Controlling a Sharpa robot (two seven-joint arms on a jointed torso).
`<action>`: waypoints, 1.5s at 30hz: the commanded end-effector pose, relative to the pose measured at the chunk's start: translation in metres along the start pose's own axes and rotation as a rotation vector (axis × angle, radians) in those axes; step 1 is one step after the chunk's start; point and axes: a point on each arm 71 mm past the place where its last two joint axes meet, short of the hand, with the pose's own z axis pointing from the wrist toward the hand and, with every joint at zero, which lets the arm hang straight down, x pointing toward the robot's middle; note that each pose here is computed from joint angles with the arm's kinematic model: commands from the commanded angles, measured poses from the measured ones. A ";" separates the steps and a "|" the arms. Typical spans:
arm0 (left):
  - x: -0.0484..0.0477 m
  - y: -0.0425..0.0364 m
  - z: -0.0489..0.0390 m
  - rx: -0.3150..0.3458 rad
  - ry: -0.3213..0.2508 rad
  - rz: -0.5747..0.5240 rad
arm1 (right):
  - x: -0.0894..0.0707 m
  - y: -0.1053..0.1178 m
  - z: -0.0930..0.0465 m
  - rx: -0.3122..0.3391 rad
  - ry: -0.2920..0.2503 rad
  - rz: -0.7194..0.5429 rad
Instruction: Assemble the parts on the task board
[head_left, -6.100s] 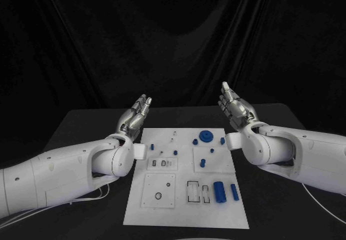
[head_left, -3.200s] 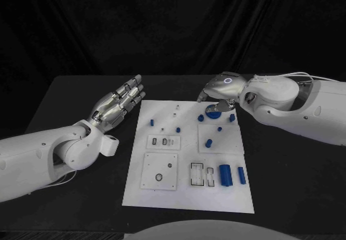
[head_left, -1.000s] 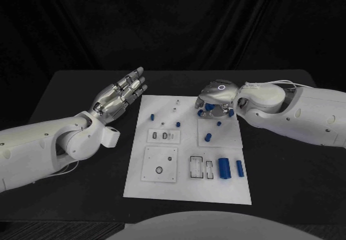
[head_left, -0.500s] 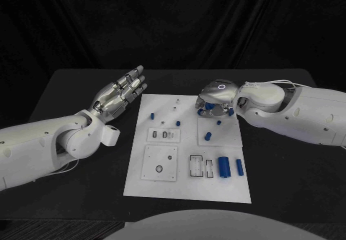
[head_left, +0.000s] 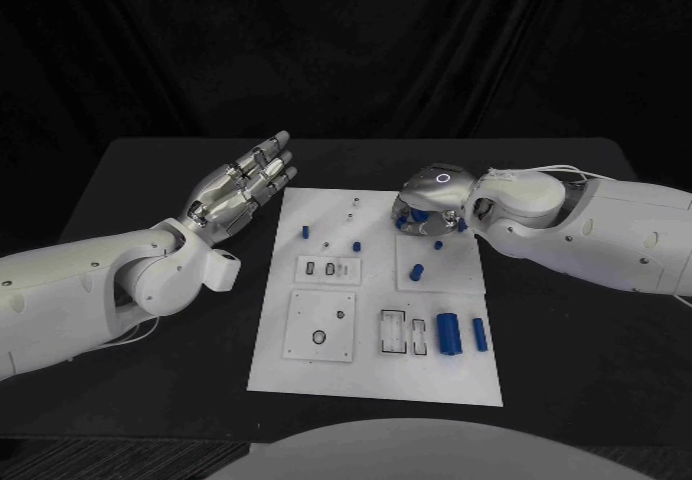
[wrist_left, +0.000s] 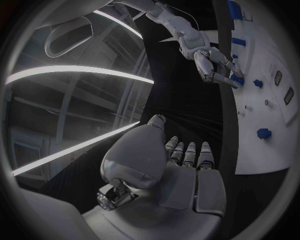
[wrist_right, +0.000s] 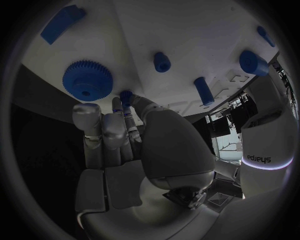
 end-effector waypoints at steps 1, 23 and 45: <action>0.0016 -0.0144 0.0001 0.190 0.018 -0.013 | 0.001 0.001 -0.001 -0.014 -0.021 0.006; -0.0009 -0.0152 -0.0032 0.180 0.001 -0.001 | -0.056 -0.005 0.003 0.035 -0.151 0.100; 0.0052 -0.0148 -0.0010 0.179 0.011 -0.009 | -0.063 0.006 0.062 0.004 -0.104 0.033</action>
